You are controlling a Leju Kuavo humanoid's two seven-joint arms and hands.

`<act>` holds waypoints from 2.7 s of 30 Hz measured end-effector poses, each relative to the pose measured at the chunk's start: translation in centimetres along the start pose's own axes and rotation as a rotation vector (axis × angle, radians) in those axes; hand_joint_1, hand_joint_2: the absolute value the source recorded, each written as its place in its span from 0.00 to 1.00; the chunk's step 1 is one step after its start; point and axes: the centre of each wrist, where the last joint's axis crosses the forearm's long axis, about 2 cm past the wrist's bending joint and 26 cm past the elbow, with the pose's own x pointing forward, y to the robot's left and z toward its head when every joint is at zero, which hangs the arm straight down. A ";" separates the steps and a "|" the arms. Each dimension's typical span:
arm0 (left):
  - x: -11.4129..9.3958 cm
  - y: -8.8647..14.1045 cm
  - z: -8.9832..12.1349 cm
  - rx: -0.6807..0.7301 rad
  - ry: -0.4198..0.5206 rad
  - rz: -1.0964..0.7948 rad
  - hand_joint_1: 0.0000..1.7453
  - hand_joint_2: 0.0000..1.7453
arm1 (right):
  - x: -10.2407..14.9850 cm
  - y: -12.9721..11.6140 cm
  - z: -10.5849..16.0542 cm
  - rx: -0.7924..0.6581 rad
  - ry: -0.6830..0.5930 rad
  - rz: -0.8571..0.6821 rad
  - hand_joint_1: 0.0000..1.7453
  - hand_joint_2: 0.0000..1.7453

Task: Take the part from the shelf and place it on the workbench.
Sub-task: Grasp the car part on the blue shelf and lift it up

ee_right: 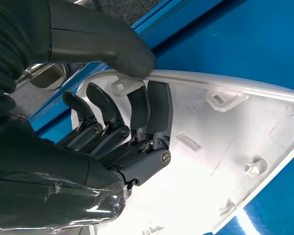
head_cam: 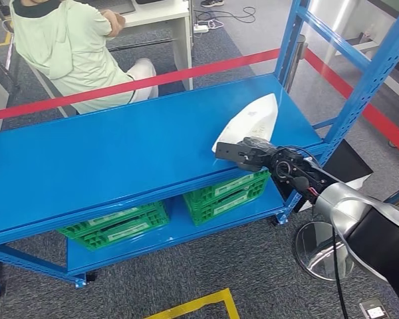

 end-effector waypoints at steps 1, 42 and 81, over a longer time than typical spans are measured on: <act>0.0 0.0 0.0 0.000 0.000 0.000 0.00 0.00 | 0.0 0.0 0.0 0.000 -0.001 0.000 0.99 1.00; -0.2 0.1 0.0 0.028 -0.019 0.012 0.00 1.00 | 2.3 -6.7 2.2 -0.481 -0.165 -0.194 1.00 1.00; -0.3 0.1 0.0 0.075 -0.009 0.031 0.00 1.00 | 7.5 -5.3 4.3 -0.590 -0.594 -0.497 1.00 1.00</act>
